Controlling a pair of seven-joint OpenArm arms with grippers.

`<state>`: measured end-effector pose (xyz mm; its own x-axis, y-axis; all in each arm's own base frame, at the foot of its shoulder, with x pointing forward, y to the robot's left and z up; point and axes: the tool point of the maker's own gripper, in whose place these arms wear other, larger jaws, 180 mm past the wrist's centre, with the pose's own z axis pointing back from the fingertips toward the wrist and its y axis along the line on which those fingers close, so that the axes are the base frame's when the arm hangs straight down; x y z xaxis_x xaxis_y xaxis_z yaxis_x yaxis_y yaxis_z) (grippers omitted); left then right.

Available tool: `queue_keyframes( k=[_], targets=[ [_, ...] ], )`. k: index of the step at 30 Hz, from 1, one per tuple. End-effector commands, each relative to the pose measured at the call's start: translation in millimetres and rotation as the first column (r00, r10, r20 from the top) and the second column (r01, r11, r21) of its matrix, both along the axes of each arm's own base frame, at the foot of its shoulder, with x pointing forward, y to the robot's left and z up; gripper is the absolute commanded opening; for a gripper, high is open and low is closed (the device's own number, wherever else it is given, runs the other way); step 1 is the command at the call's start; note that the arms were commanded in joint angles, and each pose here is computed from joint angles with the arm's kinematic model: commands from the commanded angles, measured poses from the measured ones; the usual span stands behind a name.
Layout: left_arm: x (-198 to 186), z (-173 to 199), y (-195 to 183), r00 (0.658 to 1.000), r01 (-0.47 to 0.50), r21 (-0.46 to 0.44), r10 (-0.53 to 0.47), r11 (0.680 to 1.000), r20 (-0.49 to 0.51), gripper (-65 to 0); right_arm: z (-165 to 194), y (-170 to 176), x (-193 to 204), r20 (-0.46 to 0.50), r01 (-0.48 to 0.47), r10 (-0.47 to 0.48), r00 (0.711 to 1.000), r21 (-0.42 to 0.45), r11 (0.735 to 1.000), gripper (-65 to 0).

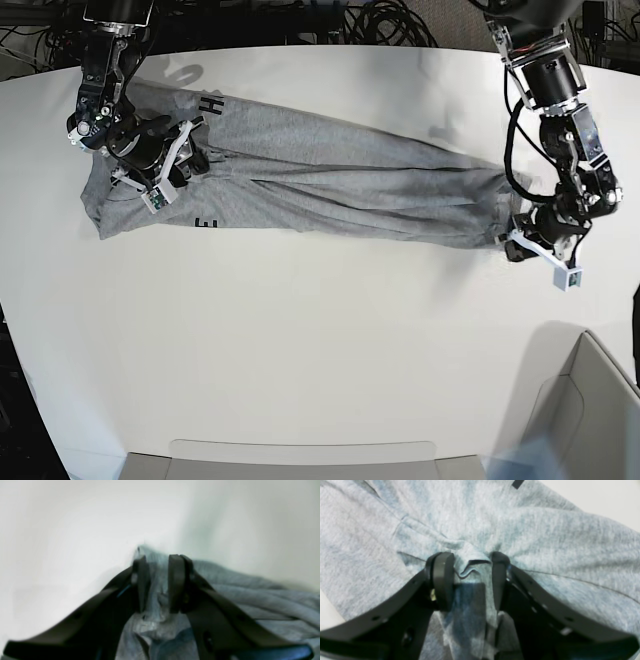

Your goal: Fold the T-shirt properly

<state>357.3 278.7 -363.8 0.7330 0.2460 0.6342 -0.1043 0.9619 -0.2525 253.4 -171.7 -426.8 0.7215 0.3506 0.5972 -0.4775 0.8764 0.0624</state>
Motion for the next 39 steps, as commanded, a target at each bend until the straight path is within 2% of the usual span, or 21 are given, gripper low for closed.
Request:
queue_keyframes(
  k=[1, 3, 6, 8, 11, 21, 25, 29, 39],
  targets=[
    [8, 24, 11, 0.998, -0.011, 0.026, 0.01, 1.0, 0.062, -47.1, -29, -19, -34, -0.175, -0.026, 0.003, 0.984, -0.132, 0.991, -40.1],
    [5, 40, 16, 0.995, -0.009, 0.064, 0.003, 0.998, 0.096, -41.5, -29, -19, -33, -0.174, -0.025, 0.001, 0.985, -0.132, 0.991, -40.1],
    [-14, 45, 24, 0.996, 0.028, 0.126, -0.038, 0.992, 0.08, -40.3, -27, -20, -29, -0.164, -0.023, 0.001, 0.986, -0.132, 0.991, -40.1],
    [-19, 41, 24, 0.998, 0.035, 0.126, -0.042, 0.991, 0.054, -40.2, -27, -19, -28, -0.163, -0.025, 0.003, 0.987, -0.132, 0.991, -40.1],
    [-27, 31, 35, 0.998, -0.069, 0.104, 0.069, 0.992, 0.004, -40.4, -24, -19, -22, -0.151, -0.024, 0.004, 0.988, -0.132, 0.991, -40.1],
    [-35, 18, 31, 0.997, -0.055, 0.09, 0.059, 0.994, -0.046, -38.1, -24, -18, -22, -0.15, -0.026, 0.006, 0.989, -0.132, 0.991, -40.1],
    [-25, -2, 16, 0.996, -0.008, 0.076, 0.014, 0.997, -0.084, -38.1, -24, -18, -23, -0.152, -0.027, 0.007, 0.988, -0.132, 0.991, -40.1],
    [-30, -41, 3, 0.986, 0.045, 0.077, -0.032, 0.996, -0.163, -38.3, -25, -18, -24, -0.155, -0.028, 0.007, 0.988, -0.132, 0.991, -40.1],
    [-44, -74, 16, 0.977, -0.018, 0.057, 0.03, 0.998, -0.212, -38.3, -23, -35, -28, -0.162, -0.034, 0.007, 0.987, -0.167, 0.985, -40.1]
  ],
)
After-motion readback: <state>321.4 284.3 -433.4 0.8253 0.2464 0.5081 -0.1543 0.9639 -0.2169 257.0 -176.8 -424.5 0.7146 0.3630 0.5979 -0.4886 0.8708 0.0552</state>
